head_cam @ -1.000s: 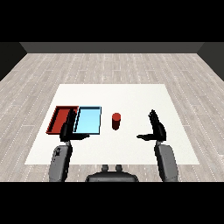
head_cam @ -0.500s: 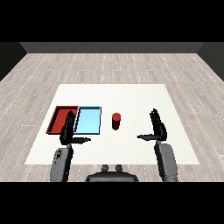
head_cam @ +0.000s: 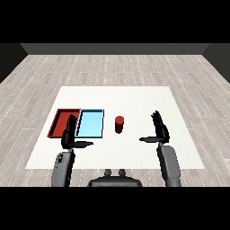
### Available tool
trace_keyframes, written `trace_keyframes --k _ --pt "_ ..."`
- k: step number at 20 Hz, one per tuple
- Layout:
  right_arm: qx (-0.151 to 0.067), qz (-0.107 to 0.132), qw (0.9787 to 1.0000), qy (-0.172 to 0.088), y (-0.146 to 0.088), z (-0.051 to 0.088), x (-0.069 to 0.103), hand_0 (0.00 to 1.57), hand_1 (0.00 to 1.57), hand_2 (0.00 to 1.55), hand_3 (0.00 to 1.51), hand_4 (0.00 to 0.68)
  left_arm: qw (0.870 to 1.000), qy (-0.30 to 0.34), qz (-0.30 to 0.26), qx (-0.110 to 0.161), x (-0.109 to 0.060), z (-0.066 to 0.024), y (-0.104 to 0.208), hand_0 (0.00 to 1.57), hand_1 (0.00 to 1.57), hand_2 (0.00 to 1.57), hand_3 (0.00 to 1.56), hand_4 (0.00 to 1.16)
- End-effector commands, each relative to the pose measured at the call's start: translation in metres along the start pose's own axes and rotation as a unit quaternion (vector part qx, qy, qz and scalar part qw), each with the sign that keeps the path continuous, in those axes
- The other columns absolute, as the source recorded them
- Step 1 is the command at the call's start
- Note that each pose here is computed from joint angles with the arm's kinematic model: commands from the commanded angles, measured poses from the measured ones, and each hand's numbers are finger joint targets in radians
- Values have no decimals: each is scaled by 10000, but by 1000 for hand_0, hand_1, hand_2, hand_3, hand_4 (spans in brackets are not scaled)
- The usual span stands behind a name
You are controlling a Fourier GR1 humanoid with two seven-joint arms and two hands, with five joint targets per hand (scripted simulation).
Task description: Pick the red can and put it in the red box
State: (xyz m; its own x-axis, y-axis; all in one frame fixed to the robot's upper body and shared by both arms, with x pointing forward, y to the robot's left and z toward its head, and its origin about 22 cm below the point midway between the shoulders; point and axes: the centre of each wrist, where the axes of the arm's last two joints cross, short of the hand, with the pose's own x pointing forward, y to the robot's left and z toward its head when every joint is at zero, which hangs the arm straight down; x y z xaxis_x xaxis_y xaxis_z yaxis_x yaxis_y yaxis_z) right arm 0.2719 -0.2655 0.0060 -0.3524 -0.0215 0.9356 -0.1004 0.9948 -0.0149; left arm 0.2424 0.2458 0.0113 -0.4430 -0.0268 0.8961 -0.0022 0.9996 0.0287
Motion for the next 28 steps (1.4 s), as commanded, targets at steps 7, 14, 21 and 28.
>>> trace_keyframes --k 7,14,21,28 --pt "151 -286 9989 329 248 -441 -85 0 0 0 0 0 9999 -52 -61 113 -66 -58 68 0 0 0 0 0" --pt "80 -644 9971 393 217 -395 -272 0 0 0 0 0 9999 49 -41 121 -77 -117 54 0 0 0 0 0" --pt "160 -868 9950 473 632 -385 -440 0 0 0 0 0 9998 66 92 180 8 178 -77 0 0 0 0 0" --pt "289 -914 9937 586 799 -634 -561 0 0 0 0 0 9999 50 109 54 -26 67 -95 0 0 0 0 0"
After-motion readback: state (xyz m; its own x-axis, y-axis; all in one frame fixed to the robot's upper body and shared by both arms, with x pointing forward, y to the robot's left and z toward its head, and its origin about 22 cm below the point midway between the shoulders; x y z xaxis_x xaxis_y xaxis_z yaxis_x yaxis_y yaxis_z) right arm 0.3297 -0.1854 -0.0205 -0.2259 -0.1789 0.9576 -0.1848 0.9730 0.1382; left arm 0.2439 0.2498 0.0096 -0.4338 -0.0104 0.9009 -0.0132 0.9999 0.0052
